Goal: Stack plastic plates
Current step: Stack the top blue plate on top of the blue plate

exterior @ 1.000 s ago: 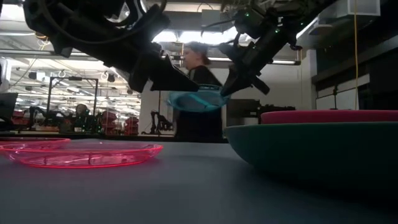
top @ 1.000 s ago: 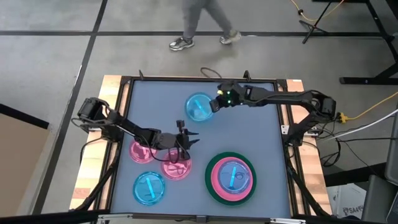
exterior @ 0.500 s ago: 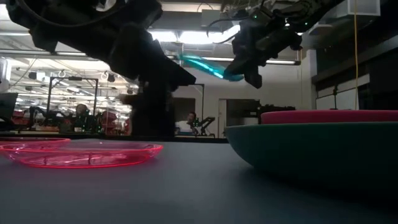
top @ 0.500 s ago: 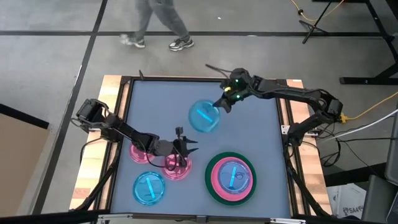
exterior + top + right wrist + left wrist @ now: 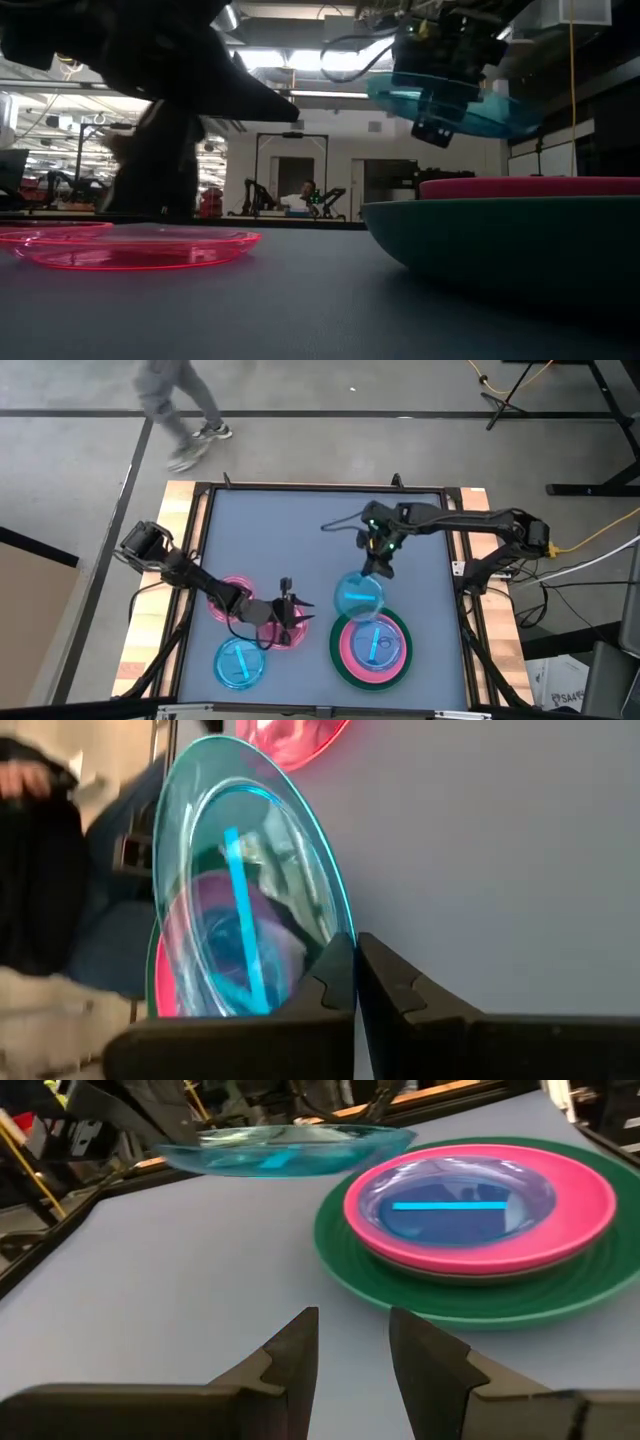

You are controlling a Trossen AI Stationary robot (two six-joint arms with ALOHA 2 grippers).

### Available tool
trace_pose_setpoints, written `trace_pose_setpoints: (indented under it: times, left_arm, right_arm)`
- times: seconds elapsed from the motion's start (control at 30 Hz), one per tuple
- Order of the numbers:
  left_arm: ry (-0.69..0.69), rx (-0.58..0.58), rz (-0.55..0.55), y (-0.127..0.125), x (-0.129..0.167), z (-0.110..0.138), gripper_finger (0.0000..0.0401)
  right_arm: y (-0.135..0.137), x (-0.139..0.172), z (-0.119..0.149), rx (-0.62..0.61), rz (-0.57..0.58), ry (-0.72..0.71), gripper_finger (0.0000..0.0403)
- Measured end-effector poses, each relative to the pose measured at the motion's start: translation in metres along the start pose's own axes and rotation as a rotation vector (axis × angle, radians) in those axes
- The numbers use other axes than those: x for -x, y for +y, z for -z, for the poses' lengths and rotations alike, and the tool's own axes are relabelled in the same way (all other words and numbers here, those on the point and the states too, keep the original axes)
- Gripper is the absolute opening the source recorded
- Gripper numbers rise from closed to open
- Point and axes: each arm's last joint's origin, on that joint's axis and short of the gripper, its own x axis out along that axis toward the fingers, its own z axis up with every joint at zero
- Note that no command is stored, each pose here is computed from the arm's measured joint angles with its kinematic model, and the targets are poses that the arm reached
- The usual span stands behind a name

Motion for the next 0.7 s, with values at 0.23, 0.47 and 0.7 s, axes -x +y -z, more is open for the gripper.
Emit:
trace_pose_setpoints:
  times: [0.23, 0.47, 0.7]
  left_arm:
    - [-0.002, -0.004, 0.012, -0.003, 0.002, 0.000, 0.0118]
    - [-0.002, -0.004, 0.008, -0.003, 0.002, 0.000, 0.0118]
    - [-0.003, -0.006, 0.008, -0.003, 0.002, 0.000, 0.0118]
  right_arm:
    - [0.033, -0.026, 0.005, 0.100, 0.010, 0.095, 0.0000]
    - [0.069, -0.052, 0.017, 0.177, 0.075, 0.175, 0.0000]
    - [0.099, -0.069, 0.030, 0.205, 0.095, 0.226, 0.0000]
